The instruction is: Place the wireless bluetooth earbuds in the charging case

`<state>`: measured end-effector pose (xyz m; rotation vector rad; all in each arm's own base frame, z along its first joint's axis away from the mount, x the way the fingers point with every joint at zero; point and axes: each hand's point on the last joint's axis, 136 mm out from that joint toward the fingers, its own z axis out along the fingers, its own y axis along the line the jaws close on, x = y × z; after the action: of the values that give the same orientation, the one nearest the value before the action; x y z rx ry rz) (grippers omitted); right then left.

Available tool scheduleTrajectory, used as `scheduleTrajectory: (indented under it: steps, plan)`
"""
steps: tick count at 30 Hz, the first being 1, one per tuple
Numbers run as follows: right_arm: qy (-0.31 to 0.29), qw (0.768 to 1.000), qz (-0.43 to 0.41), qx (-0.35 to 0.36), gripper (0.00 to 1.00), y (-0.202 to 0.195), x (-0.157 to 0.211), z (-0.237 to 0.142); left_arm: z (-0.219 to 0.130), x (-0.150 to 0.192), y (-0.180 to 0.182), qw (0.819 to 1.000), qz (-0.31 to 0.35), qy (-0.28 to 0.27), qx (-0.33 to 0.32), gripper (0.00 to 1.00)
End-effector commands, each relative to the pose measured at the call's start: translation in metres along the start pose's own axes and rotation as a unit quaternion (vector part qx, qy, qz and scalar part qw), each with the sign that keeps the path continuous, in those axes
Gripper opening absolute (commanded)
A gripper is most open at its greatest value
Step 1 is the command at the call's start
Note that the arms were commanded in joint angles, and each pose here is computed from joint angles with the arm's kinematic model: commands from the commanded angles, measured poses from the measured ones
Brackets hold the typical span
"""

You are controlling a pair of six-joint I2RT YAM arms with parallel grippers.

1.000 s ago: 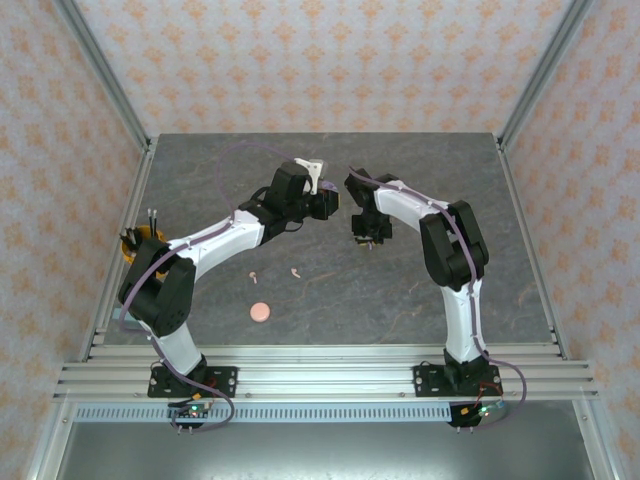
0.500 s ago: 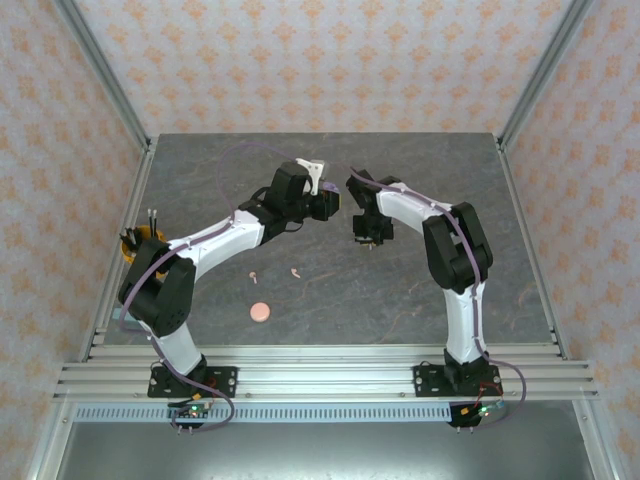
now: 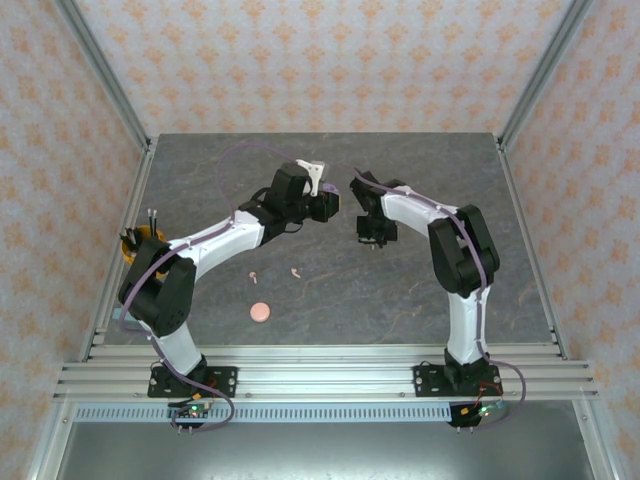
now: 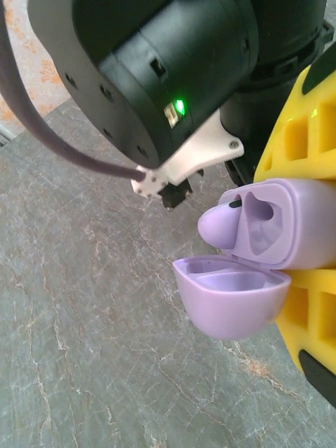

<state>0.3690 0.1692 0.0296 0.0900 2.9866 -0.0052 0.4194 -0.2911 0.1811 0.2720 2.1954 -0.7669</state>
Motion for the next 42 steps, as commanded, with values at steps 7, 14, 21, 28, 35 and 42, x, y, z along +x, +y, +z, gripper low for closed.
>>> scheduleTrajectory:
  steps: [7,14,21,28,35,42]
  plan:
    - [-0.105,0.993,0.045,-0.022,0.13,-0.013,-0.027,-0.065,-0.009,-0.006,-0.005,0.999,0.035,-0.030,0.014,0.00]
    - [-0.122,0.991,0.049,-0.039,0.13,-0.011,-0.035,-0.081,-0.004,-0.007,-0.005,0.999,0.032,-0.027,0.017,0.00]
    - [-0.089,0.994,0.047,-0.038,0.13,-0.010,-0.023,-0.053,0.000,-0.004,-0.004,0.999,0.030,-0.017,0.016,0.00]
    - [-0.102,0.992,0.050,-0.059,0.12,-0.006,-0.021,-0.053,-0.001,0.004,-0.005,0.999,0.040,-0.013,0.023,0.00]
    - [-0.159,0.980,0.057,-0.108,0.13,0.002,-0.038,-0.102,-0.010,0.005,-0.007,0.996,0.072,-0.049,0.032,0.00]
    - [-0.223,0.959,0.065,-0.159,0.13,0.002,-0.047,-0.159,-0.009,0.008,-0.016,0.990,0.111,-0.072,0.054,0.00]
